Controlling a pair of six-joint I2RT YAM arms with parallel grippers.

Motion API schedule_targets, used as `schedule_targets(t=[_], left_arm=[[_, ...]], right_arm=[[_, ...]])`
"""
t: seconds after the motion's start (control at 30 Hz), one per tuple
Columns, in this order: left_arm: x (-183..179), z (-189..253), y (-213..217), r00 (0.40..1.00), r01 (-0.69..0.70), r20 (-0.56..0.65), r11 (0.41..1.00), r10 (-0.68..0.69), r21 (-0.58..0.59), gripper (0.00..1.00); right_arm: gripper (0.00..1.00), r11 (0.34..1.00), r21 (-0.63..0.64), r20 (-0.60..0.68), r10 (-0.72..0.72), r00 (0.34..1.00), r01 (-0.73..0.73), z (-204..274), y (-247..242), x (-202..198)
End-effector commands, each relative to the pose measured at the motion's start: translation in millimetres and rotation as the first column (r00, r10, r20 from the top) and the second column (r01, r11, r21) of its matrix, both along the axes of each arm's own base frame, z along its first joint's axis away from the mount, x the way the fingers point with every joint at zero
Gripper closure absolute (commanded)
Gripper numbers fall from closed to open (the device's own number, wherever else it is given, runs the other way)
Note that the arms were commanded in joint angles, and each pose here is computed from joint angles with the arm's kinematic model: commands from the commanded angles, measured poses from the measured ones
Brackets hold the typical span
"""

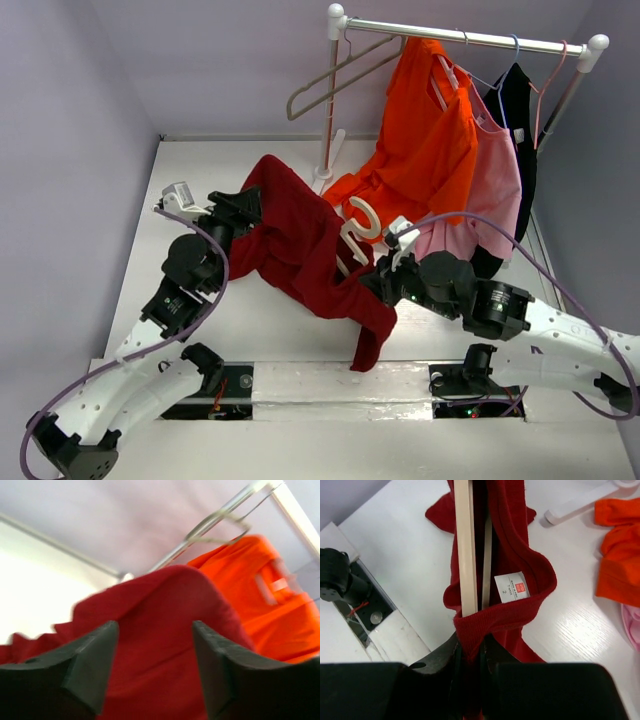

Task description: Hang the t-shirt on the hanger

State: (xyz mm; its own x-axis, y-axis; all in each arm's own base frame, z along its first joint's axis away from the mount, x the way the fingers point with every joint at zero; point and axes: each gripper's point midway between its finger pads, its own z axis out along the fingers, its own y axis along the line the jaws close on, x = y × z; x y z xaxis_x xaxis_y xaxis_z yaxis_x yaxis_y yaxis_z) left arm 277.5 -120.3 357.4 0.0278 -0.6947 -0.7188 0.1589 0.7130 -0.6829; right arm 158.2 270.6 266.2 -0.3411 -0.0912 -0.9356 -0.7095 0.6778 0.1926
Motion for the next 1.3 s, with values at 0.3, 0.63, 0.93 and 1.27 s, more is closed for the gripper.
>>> schedule_targets(t=[0.3, 0.63, 0.93, 1.27], left_arm=[[30.5, -35.2, -9.1, 0.995, 0.080, 0.034, 0.970, -0.091, 0.231, 0.38], [40.7, -46.1, -37.9, 0.975, 0.190, 0.048, 0.930, -0.215, 0.314, 0.39], [49.8, -30.7, -18.8, 0.994, 0.077, 0.048, 0.959, -0.094, 0.271, 1.00], [60.4, -20.8, 56.2, 0.954, -0.220, -0.140, 0.936, 0.265, 0.274, 1.00]], right_arm=[[1.00, 0.995, 0.101, -0.006, 0.007, 1.000, -0.006, 48.5, -27.3, -14.6], [1.00, 0.992, 0.126, 0.004, 0.022, 1.000, -0.022, 55.7, -33.0, -20.1], [1.00, 0.993, 0.116, -0.003, -0.002, 1.000, 0.002, 52.3, -40.4, -19.5], [1.00, 0.999, 0.039, -0.073, -0.027, 0.997, 0.030, 20.2, -60.2, -27.9]])
